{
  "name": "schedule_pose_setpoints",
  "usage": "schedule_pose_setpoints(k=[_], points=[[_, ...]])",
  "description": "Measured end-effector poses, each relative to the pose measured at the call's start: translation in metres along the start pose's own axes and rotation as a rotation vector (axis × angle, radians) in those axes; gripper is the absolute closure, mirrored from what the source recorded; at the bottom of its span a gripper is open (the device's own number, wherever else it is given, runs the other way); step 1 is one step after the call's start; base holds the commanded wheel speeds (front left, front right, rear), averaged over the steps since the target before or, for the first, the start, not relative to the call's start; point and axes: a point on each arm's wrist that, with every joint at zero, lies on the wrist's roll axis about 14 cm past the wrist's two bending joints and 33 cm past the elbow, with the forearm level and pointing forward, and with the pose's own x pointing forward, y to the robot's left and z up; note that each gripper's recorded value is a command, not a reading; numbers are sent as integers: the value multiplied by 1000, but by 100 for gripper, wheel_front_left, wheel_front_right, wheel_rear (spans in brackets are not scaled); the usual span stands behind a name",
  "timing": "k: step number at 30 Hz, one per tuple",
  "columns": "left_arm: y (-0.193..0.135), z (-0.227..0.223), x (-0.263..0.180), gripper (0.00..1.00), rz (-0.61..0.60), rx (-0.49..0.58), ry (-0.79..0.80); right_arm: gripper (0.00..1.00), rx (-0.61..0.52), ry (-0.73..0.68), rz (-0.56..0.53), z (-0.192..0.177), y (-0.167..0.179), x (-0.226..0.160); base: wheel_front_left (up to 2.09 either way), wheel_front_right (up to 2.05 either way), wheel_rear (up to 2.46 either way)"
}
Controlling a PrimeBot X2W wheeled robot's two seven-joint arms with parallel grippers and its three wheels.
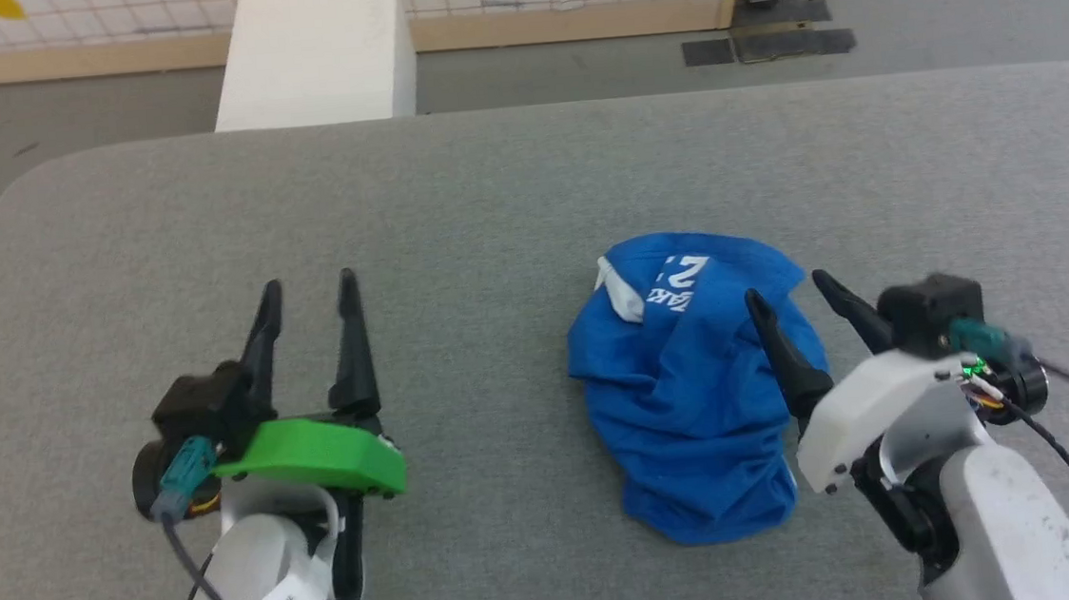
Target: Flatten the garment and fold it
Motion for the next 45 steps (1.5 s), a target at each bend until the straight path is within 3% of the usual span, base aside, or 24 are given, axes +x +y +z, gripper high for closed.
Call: schedule_pose_setpoints(k=[7, 8, 9, 10, 11, 17, 22, 29, 33, 36, 38, 41, 45], points=[[35, -4, -17, 0, 119, 1, -2, 0, 59, 268, 19, -35, 1, 24, 0, 0, 0], [39, -4, -18, 0, 129, -1, -4, 5, 58, 290, 25, -38, 2, 27, 0, 0, 0], [41, -3, -19, 0, 136, -2, -6, 35, 56, 305, 34, -39, 5, 29, 0, 0, 0], [43, -3, -19, 0, 140, -2, -7, 74, 54, 311, 41, -39, 7, 32, 0, 0, 0], [45, -3, -20, 0, 144, 3, -8, 100, 48, 315, 53, -38, 11, 35, 0, 0, 0], [53, -3, -24, 0, 162, 7, -11, 100, 11, 329, 124, -32, 35, 43, 0, 0, 0], [55, 0, -23, 0, 170, -3, -23, 100, -46, 238, 228, 4, 70, 54, 0, 0, 0], [57, 4, -20, 0, 167, -1, -39, 100, -64, -103, 421, 111, 129, 58, 0, 0, 0], [56, 5, -19, 0, 162, 15, -44, 100, 24, -356, 473, 178, 135, 45, 0, 0, 0], [54, 5, -18, 0, 154, 16, -45, 100, 85, -460, 427, 203, 113, 40, 0, 0, 0], [53, 5, -18, 0, 151, 16, -43, 100, 89, -456, 351, 199, 89, 44, 0, 0, 0], [51, 2, -17, 0, 140, 13, -36, 100, 55, -332, 176, 154, 41, 53, 0, 0, 0], [48, -2, -16, 0, 130, 15, -25, 100, 28, -63, -85, 56, -38, 42, 0, 0, 0]])
